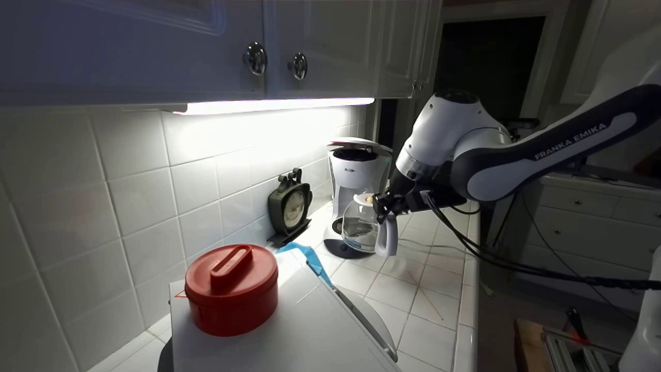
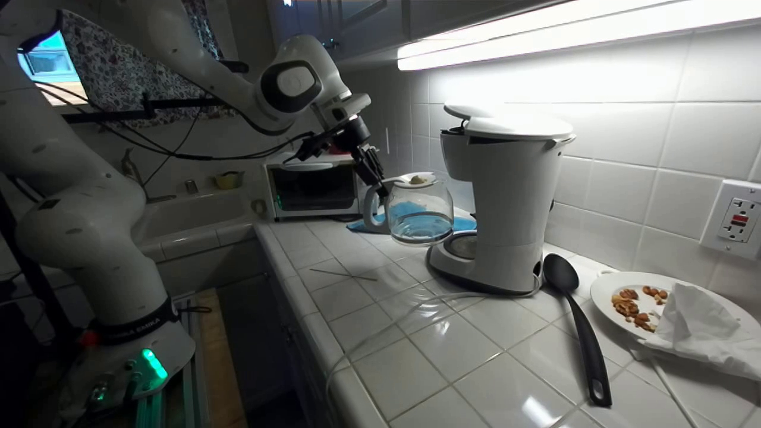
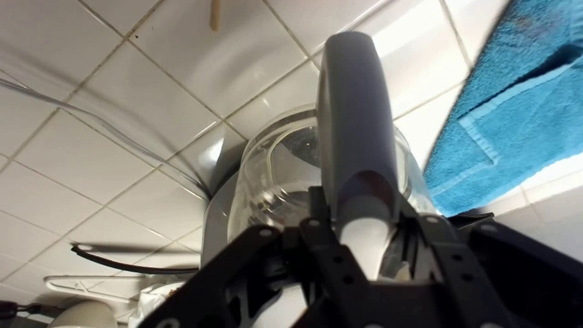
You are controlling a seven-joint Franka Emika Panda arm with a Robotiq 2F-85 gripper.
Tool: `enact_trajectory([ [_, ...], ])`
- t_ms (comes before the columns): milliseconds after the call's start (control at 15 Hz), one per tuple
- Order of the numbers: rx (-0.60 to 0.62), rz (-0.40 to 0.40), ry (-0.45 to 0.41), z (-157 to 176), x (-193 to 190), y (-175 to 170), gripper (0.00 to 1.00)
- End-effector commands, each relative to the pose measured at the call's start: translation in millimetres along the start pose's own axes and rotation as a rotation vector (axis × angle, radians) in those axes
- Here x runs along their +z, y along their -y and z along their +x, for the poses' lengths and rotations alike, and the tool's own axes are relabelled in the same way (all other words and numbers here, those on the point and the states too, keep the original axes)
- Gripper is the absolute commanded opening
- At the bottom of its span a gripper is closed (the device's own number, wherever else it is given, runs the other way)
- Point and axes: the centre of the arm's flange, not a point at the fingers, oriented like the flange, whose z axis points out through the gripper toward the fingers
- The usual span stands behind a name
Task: Put the coffee jar on the coffeemaker
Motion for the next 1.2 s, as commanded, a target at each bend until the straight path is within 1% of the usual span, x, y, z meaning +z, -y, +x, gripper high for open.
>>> enact_trajectory([
  [0,0.044,0.026,-0.010,18.4,-12.8,-11.4,0.09],
  [467,0.085,0.032,0.000,35.1,-9.9,-22.4,0.09],
  [1133,0.064,0.005,0.017,45.6,7.8,-16.2,0.09],
])
